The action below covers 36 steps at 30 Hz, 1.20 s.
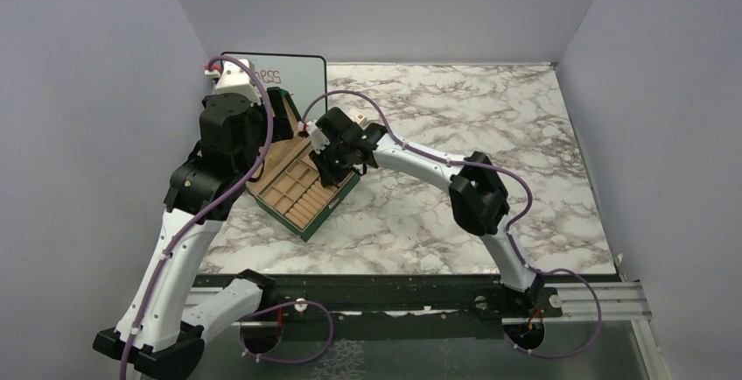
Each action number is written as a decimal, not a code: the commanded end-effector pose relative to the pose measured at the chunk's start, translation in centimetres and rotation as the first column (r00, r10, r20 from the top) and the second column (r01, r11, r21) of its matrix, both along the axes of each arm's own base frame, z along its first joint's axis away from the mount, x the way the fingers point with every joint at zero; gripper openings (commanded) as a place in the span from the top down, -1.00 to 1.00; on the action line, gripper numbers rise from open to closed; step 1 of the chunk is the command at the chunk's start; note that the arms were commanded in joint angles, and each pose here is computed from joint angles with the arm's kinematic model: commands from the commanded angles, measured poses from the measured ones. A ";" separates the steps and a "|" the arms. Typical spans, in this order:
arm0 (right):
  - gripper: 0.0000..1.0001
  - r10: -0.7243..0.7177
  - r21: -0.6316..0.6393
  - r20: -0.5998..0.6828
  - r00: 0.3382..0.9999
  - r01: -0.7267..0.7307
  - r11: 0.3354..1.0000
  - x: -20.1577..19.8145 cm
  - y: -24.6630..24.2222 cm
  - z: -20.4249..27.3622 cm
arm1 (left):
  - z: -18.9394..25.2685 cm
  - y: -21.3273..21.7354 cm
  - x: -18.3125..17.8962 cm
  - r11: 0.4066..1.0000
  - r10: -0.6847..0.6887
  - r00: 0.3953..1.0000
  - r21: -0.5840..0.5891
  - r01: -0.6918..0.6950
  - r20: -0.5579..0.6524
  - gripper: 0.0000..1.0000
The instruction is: Organize the mixed jewelry
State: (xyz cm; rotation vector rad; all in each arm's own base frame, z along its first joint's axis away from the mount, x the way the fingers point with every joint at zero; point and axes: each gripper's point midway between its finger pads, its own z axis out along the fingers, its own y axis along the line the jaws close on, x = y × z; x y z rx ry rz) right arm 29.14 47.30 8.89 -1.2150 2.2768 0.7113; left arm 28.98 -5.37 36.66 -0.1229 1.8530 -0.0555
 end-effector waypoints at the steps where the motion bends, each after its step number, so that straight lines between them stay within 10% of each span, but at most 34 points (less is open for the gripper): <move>1: 0.77 -0.015 -0.051 -0.029 0.999 0.013 0.999 -0.4 -0.3 -1.7 | -0.1 -0.1 -0.1 1.000 -0.006 1.000 0.002 0.006 -0.004 -0.70; 16: 0.70 -0.073 -0.111 -0.017 0.997 0.070 0.991 0.7 -0.6 -4.0 | -1.4 -1.4 0.3 0.998 -0.052 0.998 -0.036 0.051 -0.029 -0.71; 24: 0.22 -0.081 -0.056 -0.011 0.997 0.081 0.995 0.6 -0.2 -1.0 | -1.5 -2.0 0.4 0.996 -0.071 0.997 -0.058 0.069 -0.028 -0.71; 36: 0.26 -0.118 -0.006 0.014 0.993 0.118 0.993 0.9 -0.3 1.6 | -1.2 -2.0 0.3 0.995 -0.068 0.997 -0.071 0.066 -0.021 -0.71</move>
